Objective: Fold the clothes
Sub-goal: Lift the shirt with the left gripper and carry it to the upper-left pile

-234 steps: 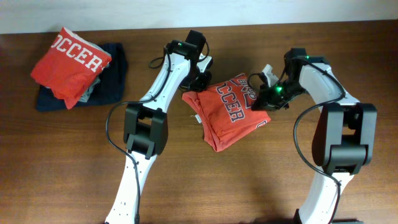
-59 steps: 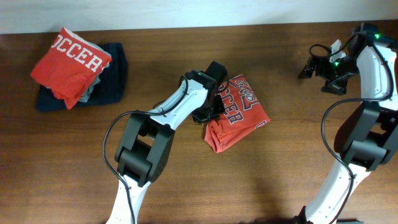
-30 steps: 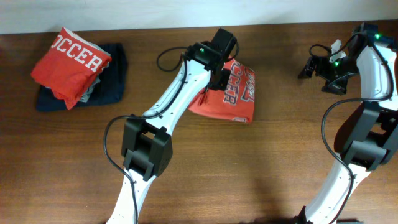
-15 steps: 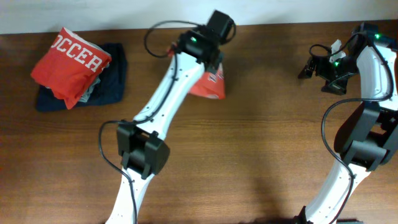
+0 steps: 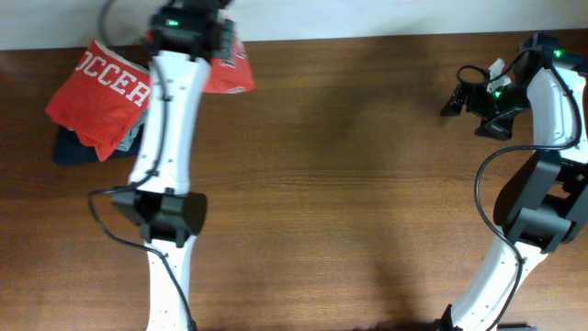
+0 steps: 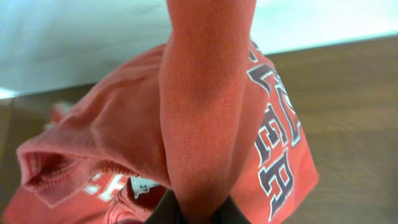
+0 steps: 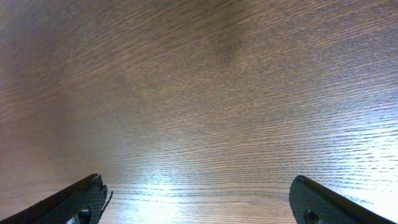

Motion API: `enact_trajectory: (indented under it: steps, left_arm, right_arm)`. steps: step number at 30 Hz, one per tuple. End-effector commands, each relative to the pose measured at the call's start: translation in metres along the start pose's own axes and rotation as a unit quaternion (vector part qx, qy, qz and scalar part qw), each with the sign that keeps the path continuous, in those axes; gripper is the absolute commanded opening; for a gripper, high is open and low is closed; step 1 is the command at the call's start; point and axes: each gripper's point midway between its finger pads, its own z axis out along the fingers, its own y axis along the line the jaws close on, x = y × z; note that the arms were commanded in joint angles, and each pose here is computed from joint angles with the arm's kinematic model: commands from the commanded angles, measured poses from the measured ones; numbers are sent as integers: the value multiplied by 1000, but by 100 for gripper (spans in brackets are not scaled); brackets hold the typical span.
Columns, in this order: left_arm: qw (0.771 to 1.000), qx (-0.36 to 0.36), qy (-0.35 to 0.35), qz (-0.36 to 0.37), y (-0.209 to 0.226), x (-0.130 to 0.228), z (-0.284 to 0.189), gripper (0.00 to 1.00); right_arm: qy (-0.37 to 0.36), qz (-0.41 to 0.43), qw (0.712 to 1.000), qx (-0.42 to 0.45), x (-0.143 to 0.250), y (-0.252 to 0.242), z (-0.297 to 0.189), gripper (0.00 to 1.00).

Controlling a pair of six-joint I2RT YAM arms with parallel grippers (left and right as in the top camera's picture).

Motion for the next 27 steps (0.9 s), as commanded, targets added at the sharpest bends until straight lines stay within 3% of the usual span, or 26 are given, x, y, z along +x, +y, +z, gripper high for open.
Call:
enact_trajectory:
  steps: [1, 7, 15, 21, 27]
  left_arm:
    - [995, -33, -26, -96, 54, -11, -17, 0]
    - [977, 0, -23, -210, 98, -4, -20, 0]
    - [930, 68, -1, -361, 165, 18, 12, 0]
    - [920, 101, -9, -378, 196, 25, 23, 0]
    - [927, 97, 9, -363, 196, 36, 25, 0]
  right_arm:
    - [-18, -8, 1000, 6, -4, 2, -15, 99]
    - [-18, -8, 1000, 6, -4, 2, -15, 99]
    - [-18, -8, 1000, 6, -4, 2, -15, 99]
    - [-18, -8, 1000, 6, -4, 2, -15, 99]
    - [-18, -8, 1000, 6, -4, 2, -15, 99]
